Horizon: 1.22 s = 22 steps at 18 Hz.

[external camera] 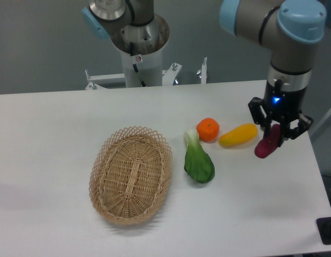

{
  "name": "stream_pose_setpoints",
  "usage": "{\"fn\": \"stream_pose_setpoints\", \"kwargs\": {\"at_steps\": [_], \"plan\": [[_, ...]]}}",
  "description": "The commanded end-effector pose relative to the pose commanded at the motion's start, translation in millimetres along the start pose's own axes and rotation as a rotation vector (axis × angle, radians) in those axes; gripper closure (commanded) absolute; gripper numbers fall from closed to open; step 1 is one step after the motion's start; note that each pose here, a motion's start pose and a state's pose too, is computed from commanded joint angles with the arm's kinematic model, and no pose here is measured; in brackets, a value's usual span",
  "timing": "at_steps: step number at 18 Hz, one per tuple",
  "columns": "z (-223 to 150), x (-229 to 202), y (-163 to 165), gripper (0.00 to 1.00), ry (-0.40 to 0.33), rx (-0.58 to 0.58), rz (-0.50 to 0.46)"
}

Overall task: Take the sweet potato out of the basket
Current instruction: 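Hold the sweet potato raised above the table beside the yellow squash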

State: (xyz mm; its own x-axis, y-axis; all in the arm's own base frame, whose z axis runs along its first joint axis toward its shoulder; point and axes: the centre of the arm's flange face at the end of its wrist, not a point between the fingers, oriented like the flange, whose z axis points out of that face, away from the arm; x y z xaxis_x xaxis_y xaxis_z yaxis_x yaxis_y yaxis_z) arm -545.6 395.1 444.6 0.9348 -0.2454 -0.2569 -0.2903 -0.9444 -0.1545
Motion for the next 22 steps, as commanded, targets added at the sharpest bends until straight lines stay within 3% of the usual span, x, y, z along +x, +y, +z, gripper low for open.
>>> {"fn": "stream_pose_setpoints", "kwargs": {"at_steps": [22], "plan": [[3.1,5.0,0.6,0.75,-0.001,-0.004,-0.006]]}}
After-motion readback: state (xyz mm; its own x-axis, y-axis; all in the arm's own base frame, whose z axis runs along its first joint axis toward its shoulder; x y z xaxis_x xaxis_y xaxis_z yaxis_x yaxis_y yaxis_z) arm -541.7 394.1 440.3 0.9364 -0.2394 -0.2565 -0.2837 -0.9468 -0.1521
